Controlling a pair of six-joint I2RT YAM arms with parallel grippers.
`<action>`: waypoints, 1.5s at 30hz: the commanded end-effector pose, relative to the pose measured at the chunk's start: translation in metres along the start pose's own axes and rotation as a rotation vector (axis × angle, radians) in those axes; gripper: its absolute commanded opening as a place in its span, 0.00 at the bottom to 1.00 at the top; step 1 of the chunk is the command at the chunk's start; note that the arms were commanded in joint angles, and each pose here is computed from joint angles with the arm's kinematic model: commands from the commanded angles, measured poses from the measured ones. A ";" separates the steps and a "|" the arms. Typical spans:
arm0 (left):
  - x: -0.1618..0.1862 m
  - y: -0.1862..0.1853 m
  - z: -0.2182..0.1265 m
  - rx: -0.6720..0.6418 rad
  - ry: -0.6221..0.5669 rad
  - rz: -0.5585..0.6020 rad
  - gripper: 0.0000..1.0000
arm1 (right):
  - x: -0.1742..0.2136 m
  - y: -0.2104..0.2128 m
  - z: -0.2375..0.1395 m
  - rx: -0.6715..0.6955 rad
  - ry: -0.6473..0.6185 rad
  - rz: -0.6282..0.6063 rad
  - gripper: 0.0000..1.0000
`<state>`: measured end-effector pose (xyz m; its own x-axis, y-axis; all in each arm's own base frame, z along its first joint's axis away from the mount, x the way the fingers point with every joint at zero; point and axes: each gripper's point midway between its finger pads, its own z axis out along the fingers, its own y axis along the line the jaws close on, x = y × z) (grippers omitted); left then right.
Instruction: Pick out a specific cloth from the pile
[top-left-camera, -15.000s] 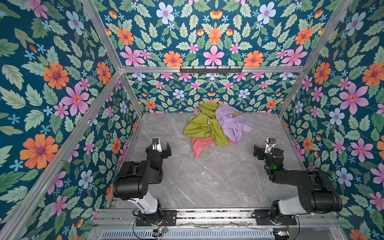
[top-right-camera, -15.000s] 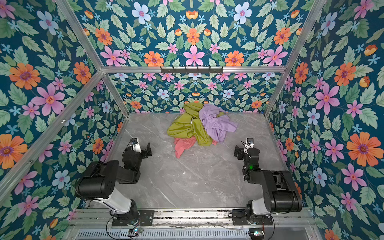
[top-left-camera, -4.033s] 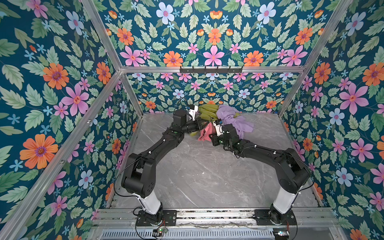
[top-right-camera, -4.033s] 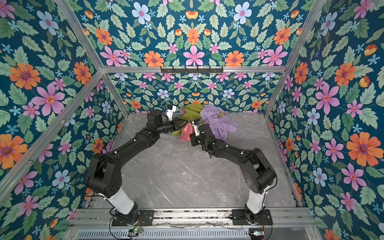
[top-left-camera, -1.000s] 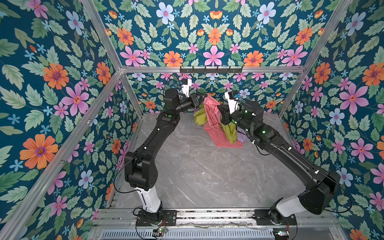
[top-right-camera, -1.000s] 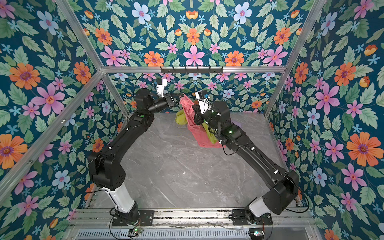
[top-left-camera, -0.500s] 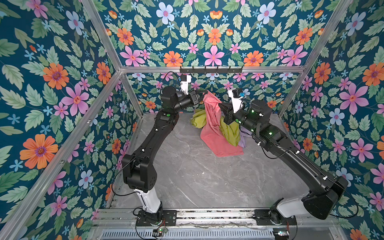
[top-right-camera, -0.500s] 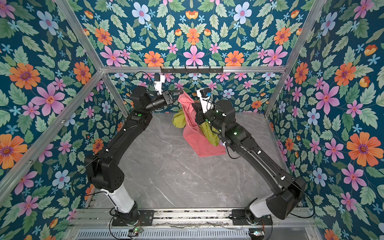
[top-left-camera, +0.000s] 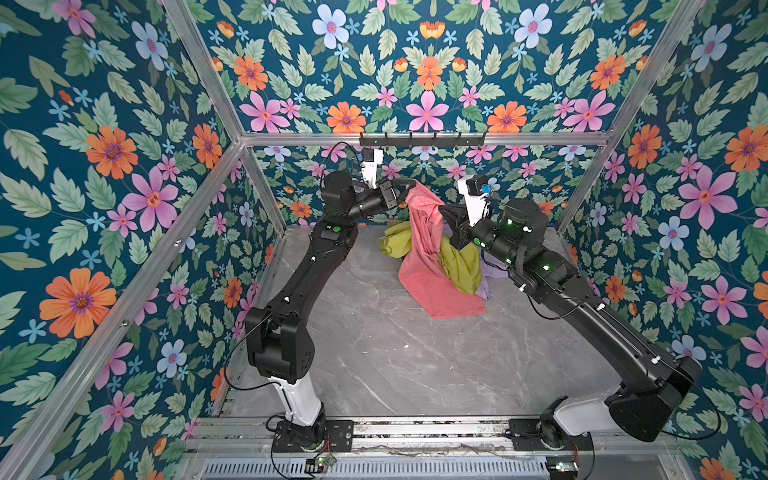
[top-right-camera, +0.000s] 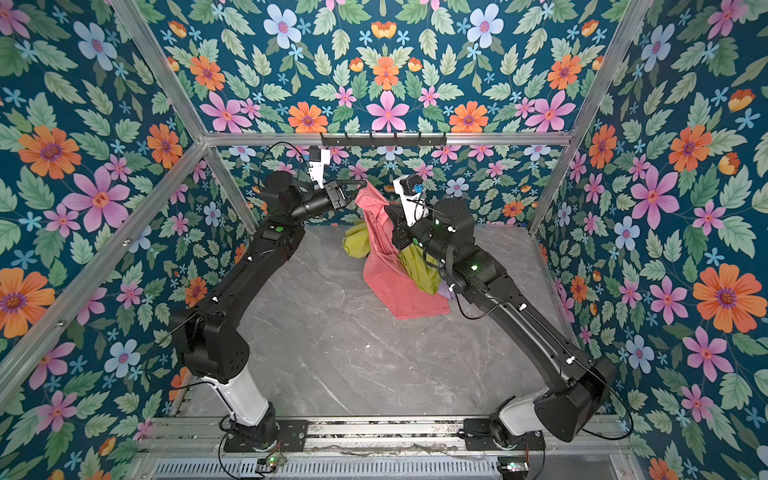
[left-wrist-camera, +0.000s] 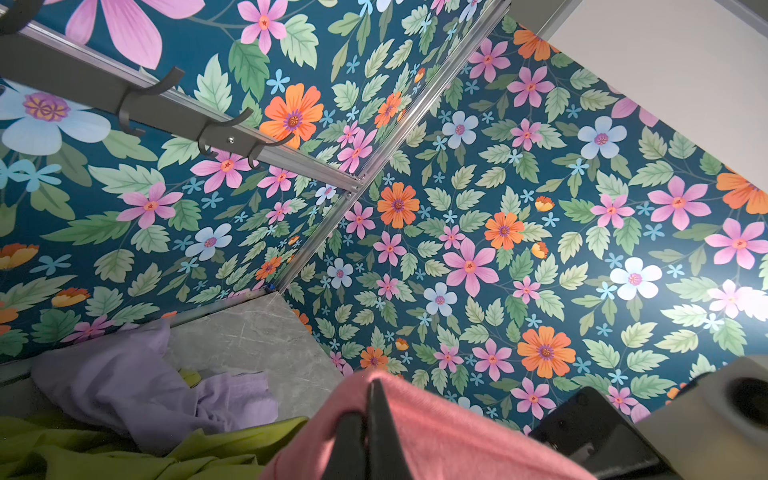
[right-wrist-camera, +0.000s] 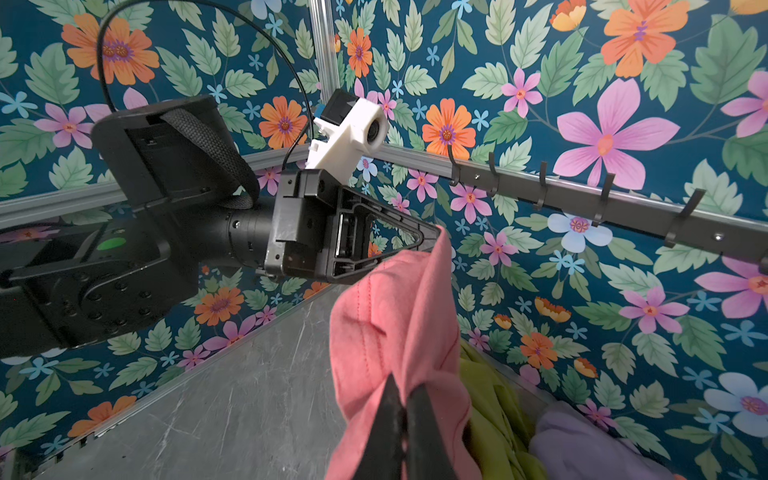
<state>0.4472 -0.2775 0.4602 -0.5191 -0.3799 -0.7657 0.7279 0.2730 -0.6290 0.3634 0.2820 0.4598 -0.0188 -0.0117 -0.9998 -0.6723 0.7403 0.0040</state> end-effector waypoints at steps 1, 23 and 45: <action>-0.010 0.009 -0.003 -0.041 -0.054 0.030 0.00 | 0.003 0.001 0.001 -0.008 -0.017 -0.020 0.00; -0.019 -0.014 -0.007 0.016 -0.073 0.020 0.00 | 0.137 0.005 0.032 -0.126 0.026 -0.194 0.99; -0.016 -0.014 -0.007 0.022 -0.075 0.011 0.00 | 0.166 -0.015 0.087 -0.059 0.026 -0.273 0.42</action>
<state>0.4489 -0.2717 0.4585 -0.5516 -0.4151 -0.7235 0.6846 0.2701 -0.6770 0.4343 0.3259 0.2795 0.1179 -0.2505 -0.9609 -0.7016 0.6637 -0.2592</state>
